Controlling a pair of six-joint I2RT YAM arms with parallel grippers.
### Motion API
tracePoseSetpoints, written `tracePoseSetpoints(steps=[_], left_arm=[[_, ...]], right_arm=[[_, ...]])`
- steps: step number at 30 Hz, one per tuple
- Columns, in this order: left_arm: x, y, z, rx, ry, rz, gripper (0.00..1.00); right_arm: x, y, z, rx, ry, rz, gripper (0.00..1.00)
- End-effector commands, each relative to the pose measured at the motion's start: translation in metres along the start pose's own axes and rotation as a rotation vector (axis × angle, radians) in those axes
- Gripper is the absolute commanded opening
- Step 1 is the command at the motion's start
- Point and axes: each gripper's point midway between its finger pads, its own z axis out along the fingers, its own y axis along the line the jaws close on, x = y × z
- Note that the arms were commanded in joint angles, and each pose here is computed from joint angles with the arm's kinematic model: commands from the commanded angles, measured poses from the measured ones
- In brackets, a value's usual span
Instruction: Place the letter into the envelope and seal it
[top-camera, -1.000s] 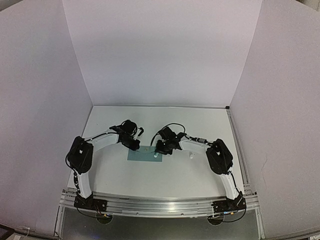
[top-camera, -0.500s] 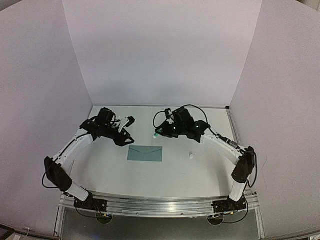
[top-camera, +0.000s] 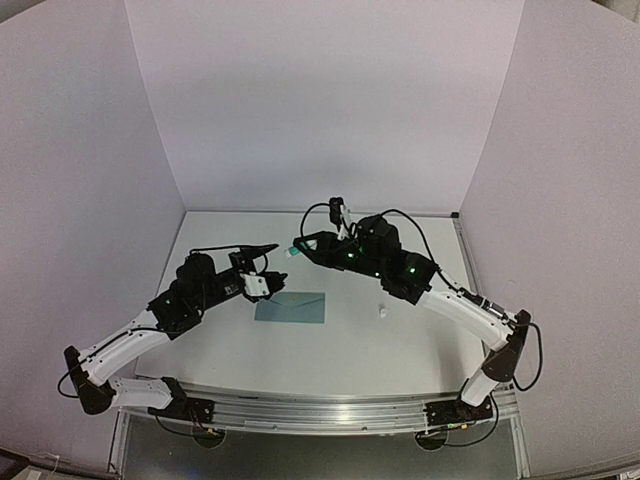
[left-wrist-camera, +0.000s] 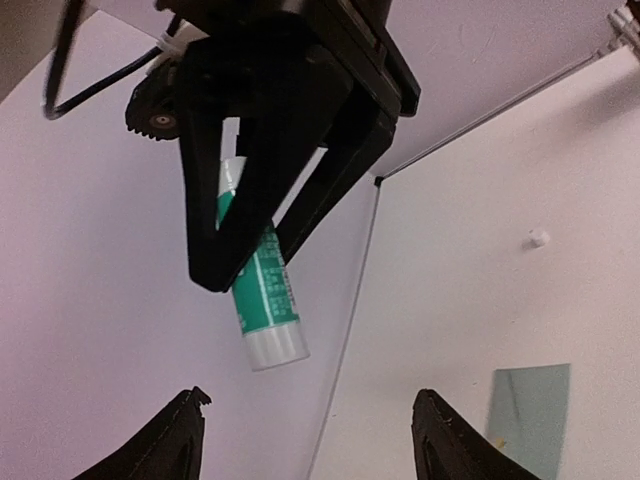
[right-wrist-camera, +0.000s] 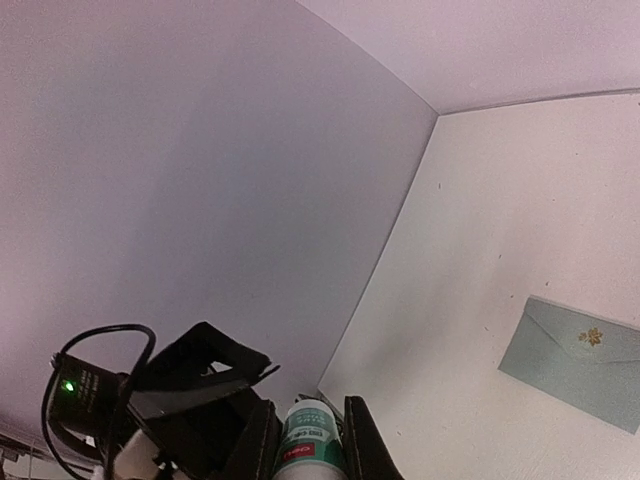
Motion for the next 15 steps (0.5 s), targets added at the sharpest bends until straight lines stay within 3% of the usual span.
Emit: tracePoseSetpoints(steps=[1,11,15], left_arm=[[-0.006,0.046,0.007,-0.275,0.041,0.272,0.71],[-0.033,0.049,0.002,-0.283,-0.101,0.146,0.51],[-0.031,0.045,0.003,-0.255,-0.095,0.121,0.46]], right_arm=[[-0.025,0.031,-0.013,-0.061,-0.151,0.042,0.00],[-0.022,0.028,-0.003,-0.055,-0.145,0.055,0.00],[-0.025,0.029,-0.006,-0.058,-0.152,0.051,0.00]])
